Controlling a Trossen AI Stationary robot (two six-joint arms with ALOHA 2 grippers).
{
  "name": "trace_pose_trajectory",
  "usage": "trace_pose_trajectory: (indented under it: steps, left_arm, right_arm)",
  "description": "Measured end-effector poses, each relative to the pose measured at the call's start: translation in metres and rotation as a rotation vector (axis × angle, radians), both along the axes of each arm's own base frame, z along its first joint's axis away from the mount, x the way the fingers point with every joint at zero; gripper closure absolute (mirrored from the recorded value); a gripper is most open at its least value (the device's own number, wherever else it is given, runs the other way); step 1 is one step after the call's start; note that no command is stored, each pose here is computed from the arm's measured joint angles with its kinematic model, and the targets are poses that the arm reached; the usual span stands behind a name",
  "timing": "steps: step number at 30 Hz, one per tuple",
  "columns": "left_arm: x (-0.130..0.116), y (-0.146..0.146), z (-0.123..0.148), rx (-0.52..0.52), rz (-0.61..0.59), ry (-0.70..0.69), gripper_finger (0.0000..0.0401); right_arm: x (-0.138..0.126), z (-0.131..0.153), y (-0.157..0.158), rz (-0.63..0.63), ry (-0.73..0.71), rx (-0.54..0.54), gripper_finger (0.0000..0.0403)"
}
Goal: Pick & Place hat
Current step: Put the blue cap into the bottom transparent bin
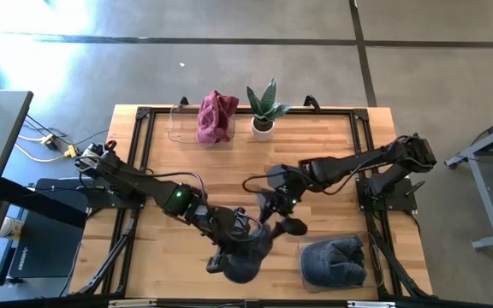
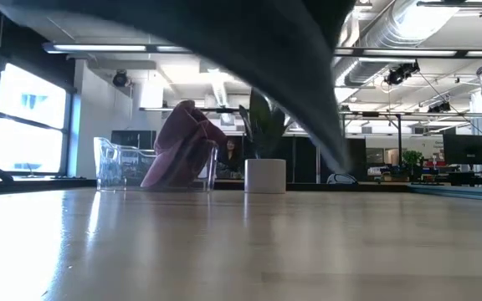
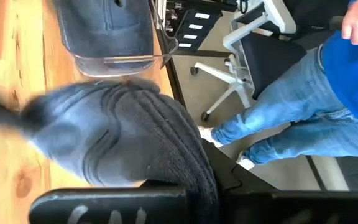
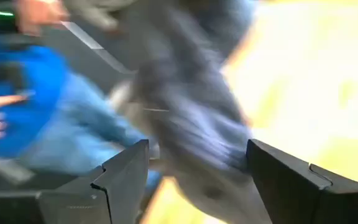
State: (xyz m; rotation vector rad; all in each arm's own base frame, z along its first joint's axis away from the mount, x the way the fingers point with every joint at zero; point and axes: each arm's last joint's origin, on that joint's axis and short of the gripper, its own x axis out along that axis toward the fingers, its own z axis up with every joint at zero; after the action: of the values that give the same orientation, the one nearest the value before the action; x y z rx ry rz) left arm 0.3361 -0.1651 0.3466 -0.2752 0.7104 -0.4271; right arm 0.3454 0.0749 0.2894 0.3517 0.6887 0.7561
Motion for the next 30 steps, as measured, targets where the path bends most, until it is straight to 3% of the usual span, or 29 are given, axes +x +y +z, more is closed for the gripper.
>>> trace_pose_trajectory:
  steps: [2,8,12,21,25,30]
  left_arm:
    - [-0.001,-0.002,0.0,0.012,-0.013,-0.009,0.0398]
    - [-0.002,-0.002,-0.001,0.029,-0.034,0.002,0.0398]
    - [-0.002,-0.001,-0.003,0.056,-0.032,0.003,0.0398]
    - [-0.007,-0.005,-0.002,0.016,-0.038,0.044,0.0398]
    - [-0.012,-0.011,0.0,0.011,-0.062,0.037,0.0398]
    - [-0.012,-0.018,0.003,0.023,-0.074,-0.028,0.0398]
  right_arm:
    - [0.0,-0.003,-0.001,-0.032,-0.017,-0.076,0.0137]
    - [0.0,-0.005,0.027,0.127,-0.177,-0.132,0.0133]
    - [0.0,-0.005,0.036,0.065,-0.195,-0.201,0.0133]
    - [-0.014,0.009,0.046,0.201,-0.111,0.009,0.0133]
    - [-0.017,0.015,0.048,0.147,-0.131,-0.014,0.0133]
    - [-0.016,0.015,0.049,-0.052,-0.134,-0.12,0.0132]
